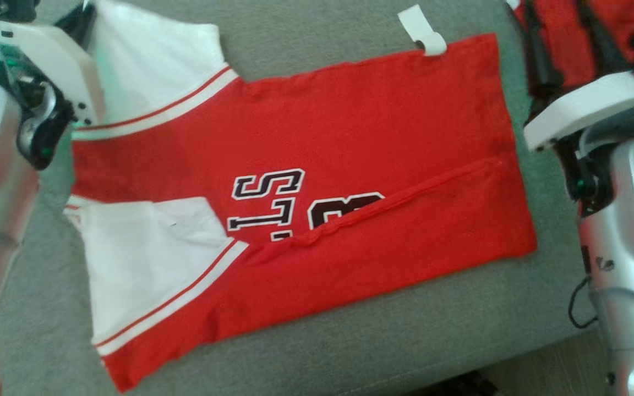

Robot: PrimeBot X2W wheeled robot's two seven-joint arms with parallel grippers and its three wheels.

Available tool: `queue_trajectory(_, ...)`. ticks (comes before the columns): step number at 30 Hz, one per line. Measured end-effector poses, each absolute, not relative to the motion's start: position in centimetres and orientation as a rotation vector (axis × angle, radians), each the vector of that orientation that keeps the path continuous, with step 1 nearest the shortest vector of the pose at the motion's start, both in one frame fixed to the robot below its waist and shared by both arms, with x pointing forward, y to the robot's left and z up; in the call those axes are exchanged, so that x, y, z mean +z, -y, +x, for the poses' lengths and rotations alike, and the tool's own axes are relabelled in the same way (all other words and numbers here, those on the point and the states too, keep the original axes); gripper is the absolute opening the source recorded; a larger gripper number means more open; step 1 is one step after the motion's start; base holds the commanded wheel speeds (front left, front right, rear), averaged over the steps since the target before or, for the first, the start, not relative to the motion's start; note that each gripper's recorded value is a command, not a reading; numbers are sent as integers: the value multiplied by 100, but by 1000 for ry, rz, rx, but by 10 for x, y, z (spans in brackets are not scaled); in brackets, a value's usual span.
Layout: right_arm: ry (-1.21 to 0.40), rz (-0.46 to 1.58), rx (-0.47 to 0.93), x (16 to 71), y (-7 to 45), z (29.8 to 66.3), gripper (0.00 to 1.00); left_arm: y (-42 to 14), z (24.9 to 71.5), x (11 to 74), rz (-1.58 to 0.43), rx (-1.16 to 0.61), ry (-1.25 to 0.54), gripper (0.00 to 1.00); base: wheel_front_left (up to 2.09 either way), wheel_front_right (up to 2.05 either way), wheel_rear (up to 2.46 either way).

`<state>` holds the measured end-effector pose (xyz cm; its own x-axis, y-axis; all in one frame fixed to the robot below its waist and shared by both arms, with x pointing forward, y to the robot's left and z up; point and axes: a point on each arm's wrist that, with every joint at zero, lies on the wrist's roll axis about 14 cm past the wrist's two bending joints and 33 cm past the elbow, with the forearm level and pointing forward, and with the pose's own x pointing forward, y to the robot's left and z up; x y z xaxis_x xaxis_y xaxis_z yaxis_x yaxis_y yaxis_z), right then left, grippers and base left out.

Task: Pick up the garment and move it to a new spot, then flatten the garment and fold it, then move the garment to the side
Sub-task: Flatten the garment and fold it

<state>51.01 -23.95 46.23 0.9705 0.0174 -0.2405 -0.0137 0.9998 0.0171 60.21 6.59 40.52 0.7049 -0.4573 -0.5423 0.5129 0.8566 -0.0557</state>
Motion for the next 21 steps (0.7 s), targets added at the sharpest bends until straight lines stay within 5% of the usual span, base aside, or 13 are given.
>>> queue_trajectory(8,-440,-1,54,422,236,504,100,-59,590,470,94,-565,-288,0,0,0,0)
queue_trajectory(21,-678,-60,79,369,233,511,100,-71,531,488,106,-588,-243,0,0,0,0)
